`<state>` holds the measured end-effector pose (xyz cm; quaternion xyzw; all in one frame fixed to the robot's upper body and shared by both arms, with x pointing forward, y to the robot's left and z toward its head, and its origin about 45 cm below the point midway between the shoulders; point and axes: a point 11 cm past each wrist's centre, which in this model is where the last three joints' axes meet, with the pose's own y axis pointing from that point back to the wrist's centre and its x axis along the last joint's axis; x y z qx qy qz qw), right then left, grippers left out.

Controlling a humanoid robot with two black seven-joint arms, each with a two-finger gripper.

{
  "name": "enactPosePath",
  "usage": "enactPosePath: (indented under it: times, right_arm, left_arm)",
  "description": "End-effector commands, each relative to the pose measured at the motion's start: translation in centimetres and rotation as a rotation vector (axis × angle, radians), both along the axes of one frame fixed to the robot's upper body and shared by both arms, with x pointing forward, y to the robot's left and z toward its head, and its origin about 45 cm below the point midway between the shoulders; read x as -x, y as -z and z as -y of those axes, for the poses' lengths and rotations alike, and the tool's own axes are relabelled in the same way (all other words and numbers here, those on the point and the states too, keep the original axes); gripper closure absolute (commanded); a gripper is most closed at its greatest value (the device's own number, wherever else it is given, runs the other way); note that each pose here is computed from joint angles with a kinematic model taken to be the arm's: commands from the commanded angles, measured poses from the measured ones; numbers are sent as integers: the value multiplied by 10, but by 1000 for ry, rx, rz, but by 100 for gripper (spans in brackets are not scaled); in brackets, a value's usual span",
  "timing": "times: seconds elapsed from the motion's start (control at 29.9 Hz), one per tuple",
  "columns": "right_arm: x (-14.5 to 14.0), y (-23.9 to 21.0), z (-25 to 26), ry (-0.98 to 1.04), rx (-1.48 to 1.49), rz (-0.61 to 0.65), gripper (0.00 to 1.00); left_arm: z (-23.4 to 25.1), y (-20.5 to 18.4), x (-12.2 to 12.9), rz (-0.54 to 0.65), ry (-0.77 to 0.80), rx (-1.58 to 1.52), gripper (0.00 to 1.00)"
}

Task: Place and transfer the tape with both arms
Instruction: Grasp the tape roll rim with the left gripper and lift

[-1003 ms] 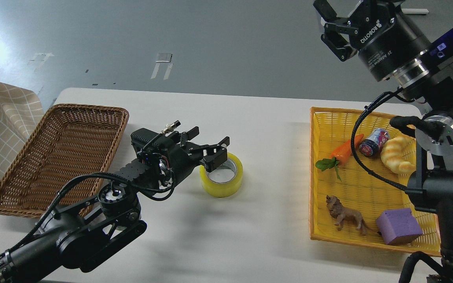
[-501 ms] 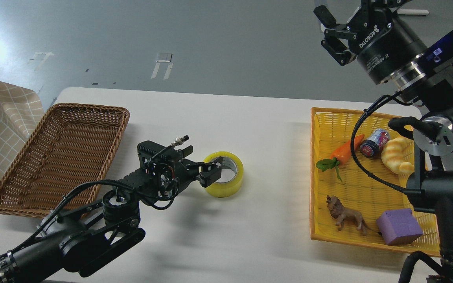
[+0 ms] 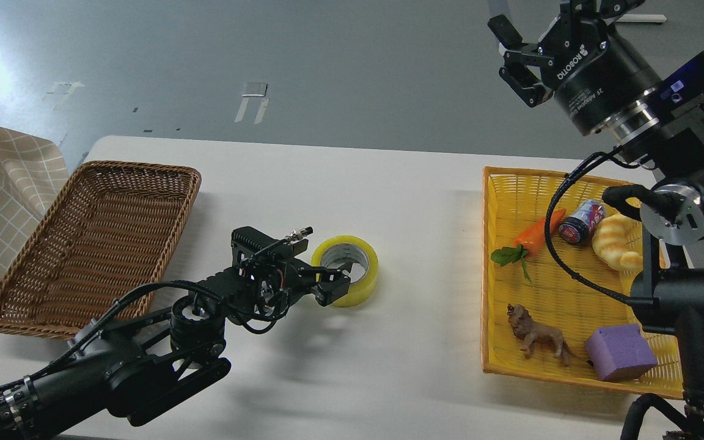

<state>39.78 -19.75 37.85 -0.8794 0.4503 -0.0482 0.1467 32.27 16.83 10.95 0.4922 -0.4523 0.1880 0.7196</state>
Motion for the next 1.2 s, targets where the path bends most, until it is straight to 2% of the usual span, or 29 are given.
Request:
enactPosePath:
  times: [0.0, 0.23, 0.5, 0.6, 0.67, 0.7, 0.74, 0.77, 0.8, 0.87, 0.9, 0.94, 1.17]
  right_arm:
    - [2, 5, 2, 5, -2, -8, 0]
    - [3, 7, 2, 2, -1, -12, 0]
    - [4, 6, 1, 0, 1, -8, 0]
    - [6, 11, 4, 4, -2, -18, 0]
    - [6, 13, 5, 8, -3, -23, 0]
    - [7, 16, 7, 12, -5, -29, 0]
    - [10, 17, 8, 8, -4, -26, 0]
    - [12, 17, 7, 4, -3, -22, 0]
    - [14, 17, 8, -3, -1, -14, 0]
    - [15, 17, 8, -7, 1, -13, 0]
    - [15, 18, 9, -4, -1, -16, 0]
    - [14, 19, 10, -2, -2, -18, 0]
    - [15, 23, 13, 6, -4, -27, 0]
  left_arm:
    - [-3, -1, -6, 6, -6, -13, 3]
    - [-3, -5, -10, 8, 2, -26, 5]
    - [4, -4, -5, -43, 61, -84, 7]
    - [5, -7, -8, -39, 63, -88, 11]
    - [5, -8, -9, -41, 67, -96, 20]
    - [5, -7, -9, -59, 70, -111, 32]
    - [5, -7, -10, -79, 72, -142, 49]
    - [5, -7, -10, -90, 75, -156, 59]
    - [4, -9, -13, -101, 77, -179, 73]
    - [3, -11, -15, -101, 71, -199, 85]
    - [2, -16, -20, -86, 60, -216, 95]
    - [1, -20, -25, -71, 50, -230, 100]
    - [1, -22, -23, -102, 73, -259, 100]
